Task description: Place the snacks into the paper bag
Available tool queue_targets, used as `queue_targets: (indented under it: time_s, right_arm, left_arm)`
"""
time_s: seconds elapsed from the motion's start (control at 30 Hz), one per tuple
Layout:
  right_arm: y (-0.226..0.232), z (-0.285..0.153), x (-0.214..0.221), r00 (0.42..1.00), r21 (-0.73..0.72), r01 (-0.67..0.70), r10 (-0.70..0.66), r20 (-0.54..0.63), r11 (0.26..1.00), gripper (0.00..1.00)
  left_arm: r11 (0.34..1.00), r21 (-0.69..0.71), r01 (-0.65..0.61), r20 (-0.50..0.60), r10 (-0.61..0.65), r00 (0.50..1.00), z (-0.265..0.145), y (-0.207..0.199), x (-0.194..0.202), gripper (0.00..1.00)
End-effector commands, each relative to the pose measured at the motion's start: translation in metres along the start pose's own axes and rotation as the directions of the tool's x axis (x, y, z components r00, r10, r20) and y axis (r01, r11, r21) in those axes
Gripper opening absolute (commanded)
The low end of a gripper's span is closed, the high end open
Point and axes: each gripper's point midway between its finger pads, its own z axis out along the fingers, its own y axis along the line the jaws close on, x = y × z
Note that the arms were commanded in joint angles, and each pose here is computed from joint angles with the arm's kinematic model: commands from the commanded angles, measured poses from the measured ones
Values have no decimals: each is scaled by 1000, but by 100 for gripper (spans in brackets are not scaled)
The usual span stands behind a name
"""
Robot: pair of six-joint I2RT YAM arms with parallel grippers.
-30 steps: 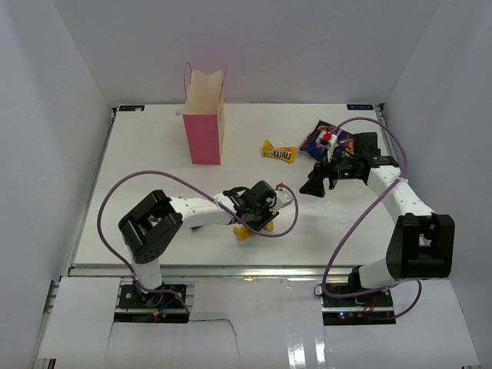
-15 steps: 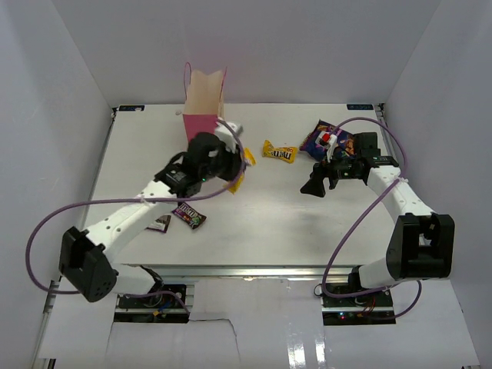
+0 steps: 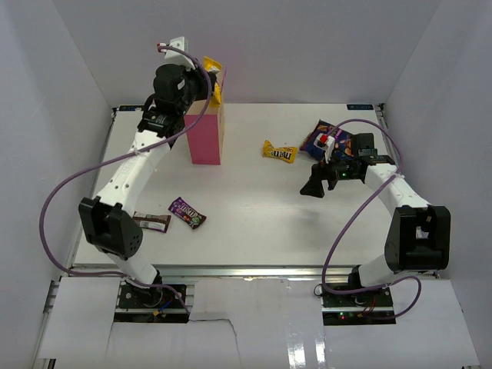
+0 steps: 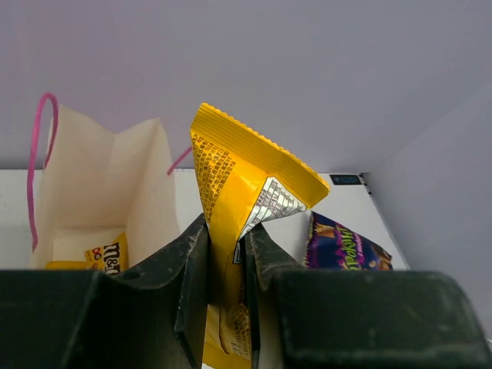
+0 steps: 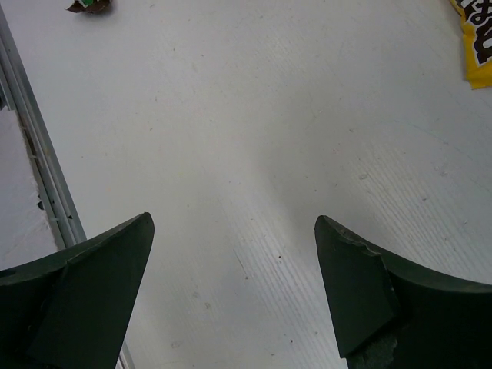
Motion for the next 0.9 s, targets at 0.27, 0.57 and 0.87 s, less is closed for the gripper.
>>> queue_targets:
  time_s: [0.27, 0.57, 0.87]
  right_arm:
    - [-11, 5, -4, 996, 84, 83, -79, -52, 993, 88]
    - [-47, 34, -56, 957, 243, 280, -252, -142, 929, 91]
    - [-131, 88, -141, 816, 151, 573, -546, -189, 805, 96]
  left_arm:
    - [983, -170, -72, -30, 68, 997, 48, 46, 0, 30]
    - [982, -175, -74, -84, 60, 995, 46, 53, 11, 87]
    - [994, -99, -52, -72, 45, 996, -43, 23, -20, 94]
